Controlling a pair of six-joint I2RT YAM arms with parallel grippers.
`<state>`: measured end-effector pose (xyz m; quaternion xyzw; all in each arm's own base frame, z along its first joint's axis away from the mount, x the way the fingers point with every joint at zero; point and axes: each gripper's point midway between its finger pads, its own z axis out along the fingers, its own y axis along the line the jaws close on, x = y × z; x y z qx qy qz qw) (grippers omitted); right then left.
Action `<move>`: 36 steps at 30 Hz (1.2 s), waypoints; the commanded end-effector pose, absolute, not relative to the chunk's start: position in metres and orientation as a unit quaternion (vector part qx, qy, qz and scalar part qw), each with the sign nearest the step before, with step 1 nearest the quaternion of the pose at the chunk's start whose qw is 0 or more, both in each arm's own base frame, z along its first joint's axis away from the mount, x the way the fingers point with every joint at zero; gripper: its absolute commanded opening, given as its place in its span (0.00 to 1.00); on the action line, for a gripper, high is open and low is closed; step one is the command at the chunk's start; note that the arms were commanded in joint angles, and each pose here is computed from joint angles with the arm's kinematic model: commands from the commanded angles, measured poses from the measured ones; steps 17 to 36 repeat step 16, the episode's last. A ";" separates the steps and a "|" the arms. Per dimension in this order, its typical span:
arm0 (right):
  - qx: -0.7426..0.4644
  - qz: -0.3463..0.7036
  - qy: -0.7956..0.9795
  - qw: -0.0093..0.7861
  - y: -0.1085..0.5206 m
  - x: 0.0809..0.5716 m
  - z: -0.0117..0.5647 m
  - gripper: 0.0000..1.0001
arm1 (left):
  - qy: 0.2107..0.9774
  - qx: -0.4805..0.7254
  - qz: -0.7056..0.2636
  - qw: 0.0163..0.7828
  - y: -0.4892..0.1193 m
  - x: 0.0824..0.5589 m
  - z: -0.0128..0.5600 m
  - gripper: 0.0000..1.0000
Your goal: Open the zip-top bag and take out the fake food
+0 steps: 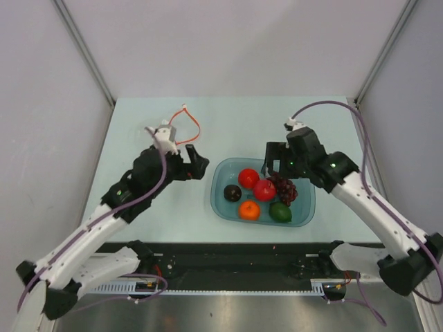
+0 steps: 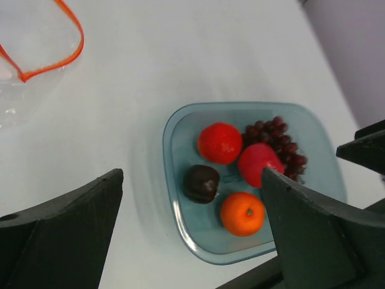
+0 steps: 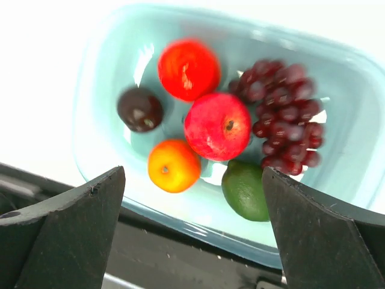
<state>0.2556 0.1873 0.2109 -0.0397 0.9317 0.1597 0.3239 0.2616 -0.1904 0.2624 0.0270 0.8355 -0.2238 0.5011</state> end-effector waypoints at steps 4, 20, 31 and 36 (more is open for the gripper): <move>0.056 0.163 0.887 0.429 0.141 0.236 0.258 1.00 | 0.642 -0.005 -0.401 0.653 -0.181 0.224 0.353 1.00; 0.279 0.297 0.700 0.587 0.047 0.168 0.357 1.00 | 0.509 0.019 -0.467 0.722 -0.131 0.146 0.450 1.00; 0.279 0.297 0.700 0.587 0.047 0.168 0.357 1.00 | 0.509 0.019 -0.467 0.722 -0.131 0.146 0.450 1.00; 0.279 0.297 0.700 0.587 0.047 0.168 0.357 1.00 | 0.509 0.019 -0.467 0.722 -0.131 0.146 0.450 1.00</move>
